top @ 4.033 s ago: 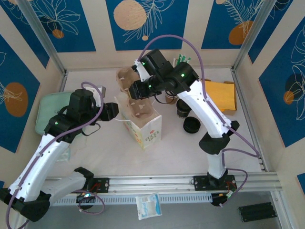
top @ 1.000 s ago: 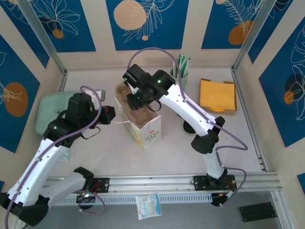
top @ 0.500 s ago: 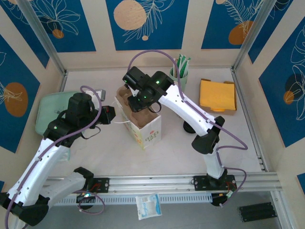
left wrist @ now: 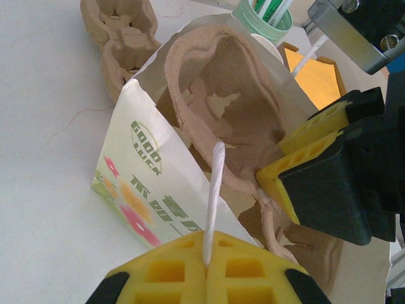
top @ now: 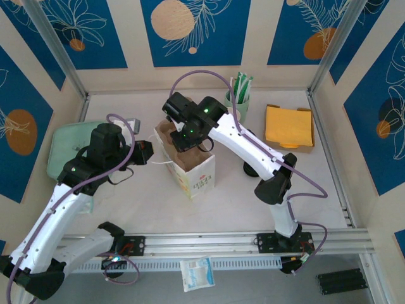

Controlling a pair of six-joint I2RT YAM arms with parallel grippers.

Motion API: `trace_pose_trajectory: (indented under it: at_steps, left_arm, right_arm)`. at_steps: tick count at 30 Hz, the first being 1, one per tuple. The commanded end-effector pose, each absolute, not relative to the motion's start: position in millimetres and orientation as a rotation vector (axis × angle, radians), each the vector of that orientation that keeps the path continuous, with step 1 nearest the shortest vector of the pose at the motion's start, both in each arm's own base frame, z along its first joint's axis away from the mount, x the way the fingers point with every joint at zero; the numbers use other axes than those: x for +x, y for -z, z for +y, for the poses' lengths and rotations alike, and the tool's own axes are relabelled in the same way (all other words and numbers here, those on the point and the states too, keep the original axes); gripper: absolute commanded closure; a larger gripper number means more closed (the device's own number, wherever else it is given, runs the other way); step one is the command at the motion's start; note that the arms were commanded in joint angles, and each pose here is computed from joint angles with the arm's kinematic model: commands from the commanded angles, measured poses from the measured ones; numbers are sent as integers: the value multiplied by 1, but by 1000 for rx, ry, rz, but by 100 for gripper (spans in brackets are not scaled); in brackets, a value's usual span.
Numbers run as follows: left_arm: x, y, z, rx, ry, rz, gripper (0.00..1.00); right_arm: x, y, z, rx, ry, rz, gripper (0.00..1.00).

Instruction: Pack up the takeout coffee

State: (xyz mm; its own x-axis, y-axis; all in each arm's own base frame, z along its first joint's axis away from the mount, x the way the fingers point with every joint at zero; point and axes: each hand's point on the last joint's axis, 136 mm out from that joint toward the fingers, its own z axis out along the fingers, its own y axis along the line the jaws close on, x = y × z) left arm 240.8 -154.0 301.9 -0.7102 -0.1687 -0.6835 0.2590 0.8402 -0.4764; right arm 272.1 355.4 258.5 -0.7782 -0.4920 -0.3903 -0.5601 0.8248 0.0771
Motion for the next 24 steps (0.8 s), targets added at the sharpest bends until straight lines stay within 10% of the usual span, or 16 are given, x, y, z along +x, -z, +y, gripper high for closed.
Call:
trace_pose_trajectory:
  at_steps: [1,24]
  left_arm:
    - [242,-308,-153,52,737,2230,100]
    - [242,-308,-154,56,744,2224,100]
  right_arm:
    - [268,-252,357,-788,-262,2680,71]
    - [266,-232,357,-815,-182,2721,72]
